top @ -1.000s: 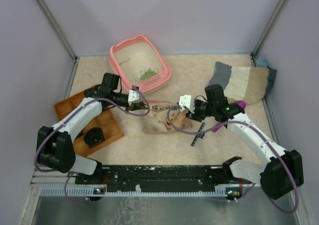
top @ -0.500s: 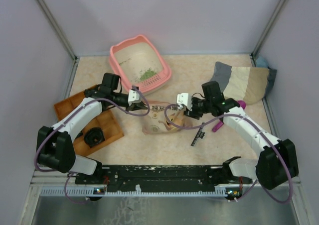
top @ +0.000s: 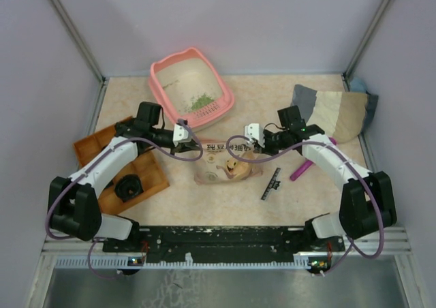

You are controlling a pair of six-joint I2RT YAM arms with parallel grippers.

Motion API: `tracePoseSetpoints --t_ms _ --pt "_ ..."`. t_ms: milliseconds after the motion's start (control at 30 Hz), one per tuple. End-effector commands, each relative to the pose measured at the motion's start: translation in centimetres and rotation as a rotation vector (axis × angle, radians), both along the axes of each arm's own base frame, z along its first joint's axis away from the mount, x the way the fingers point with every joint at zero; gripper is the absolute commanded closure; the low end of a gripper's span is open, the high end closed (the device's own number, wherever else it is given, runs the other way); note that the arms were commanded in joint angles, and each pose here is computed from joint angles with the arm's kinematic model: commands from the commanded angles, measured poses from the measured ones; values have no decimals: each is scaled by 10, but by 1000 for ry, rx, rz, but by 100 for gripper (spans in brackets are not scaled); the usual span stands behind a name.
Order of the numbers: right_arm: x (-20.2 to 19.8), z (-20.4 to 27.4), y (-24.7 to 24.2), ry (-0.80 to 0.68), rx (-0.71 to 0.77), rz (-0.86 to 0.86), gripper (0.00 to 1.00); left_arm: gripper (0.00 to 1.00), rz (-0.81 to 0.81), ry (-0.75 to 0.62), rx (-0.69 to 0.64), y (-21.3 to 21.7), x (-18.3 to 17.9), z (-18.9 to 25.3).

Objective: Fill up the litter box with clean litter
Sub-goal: Close the cat litter bag at the center of the board.

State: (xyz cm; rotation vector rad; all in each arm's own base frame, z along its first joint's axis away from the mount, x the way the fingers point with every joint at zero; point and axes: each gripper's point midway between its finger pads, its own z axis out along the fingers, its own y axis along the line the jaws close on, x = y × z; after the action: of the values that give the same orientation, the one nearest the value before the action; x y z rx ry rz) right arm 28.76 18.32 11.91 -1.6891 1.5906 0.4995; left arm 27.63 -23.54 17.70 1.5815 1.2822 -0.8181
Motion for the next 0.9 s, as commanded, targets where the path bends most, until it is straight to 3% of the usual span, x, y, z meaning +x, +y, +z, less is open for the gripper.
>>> tracePoseSetpoints --t_ms 0,200,533,667,867 --pt "5 22 -33 -21 -126 -73 100 100 33 -136 -68 7 15 40" --pt "-6 64 -31 -95 -128 3 100 100 40 -161 -114 4 16 57" --pt "-2 58 -37 -91 -209 35 100 100 60 -143 -100 6 18 46" --pt "12 66 -27 -114 -97 -106 100 100 51 -144 -112 5 15 48" --pt "10 108 -7 -27 239 -373 75 100 72 -152 -101 7 19 48"
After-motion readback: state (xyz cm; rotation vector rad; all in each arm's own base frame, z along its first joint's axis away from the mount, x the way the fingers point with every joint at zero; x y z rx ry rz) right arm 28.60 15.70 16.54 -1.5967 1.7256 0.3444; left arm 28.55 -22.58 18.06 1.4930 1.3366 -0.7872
